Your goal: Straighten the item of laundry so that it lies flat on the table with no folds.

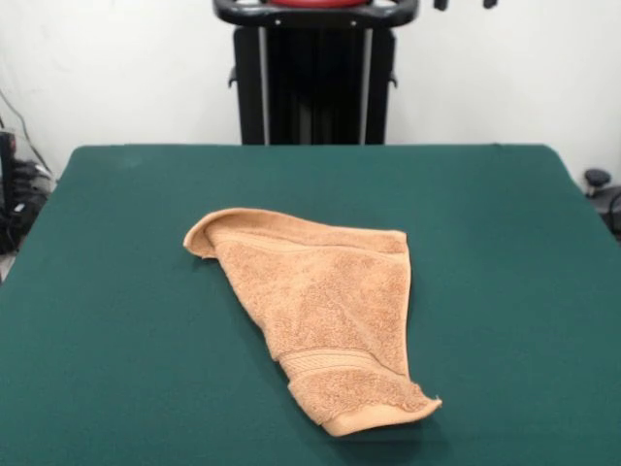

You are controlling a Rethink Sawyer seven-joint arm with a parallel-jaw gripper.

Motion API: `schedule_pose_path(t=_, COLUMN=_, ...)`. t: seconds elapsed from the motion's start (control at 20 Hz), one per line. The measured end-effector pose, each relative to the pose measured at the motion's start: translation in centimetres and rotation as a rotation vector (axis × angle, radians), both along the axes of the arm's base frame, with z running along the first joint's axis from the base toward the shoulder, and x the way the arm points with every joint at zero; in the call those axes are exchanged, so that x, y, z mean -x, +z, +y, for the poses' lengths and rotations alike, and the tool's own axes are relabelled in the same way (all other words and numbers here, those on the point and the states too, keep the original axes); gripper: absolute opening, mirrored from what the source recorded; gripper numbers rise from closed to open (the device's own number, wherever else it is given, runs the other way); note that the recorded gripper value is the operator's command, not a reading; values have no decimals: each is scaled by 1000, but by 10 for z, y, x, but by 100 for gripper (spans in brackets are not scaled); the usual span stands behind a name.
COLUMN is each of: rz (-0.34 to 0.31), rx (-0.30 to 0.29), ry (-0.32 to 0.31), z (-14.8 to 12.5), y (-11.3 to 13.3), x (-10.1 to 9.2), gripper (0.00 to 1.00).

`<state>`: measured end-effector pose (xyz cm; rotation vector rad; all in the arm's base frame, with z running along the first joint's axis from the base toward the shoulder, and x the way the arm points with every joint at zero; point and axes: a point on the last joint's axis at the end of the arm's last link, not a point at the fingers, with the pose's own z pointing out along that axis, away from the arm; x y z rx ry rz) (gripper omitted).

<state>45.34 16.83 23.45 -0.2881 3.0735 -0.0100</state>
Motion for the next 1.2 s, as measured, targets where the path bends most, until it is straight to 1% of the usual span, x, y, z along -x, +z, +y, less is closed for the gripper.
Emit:
schedule_pose_path(t=0.4, rz=-24, rx=1, ry=4, z=2, y=8, x=-3, gripper=100)
schedule_pose_path(t=0.9, rz=-31, rx=19, ry=38, z=6, y=8, x=1, gripper=100)
schedule_pose_path(t=1.2, rz=-31, rx=23, ry=35, z=4, y=8, x=1, gripper=100)
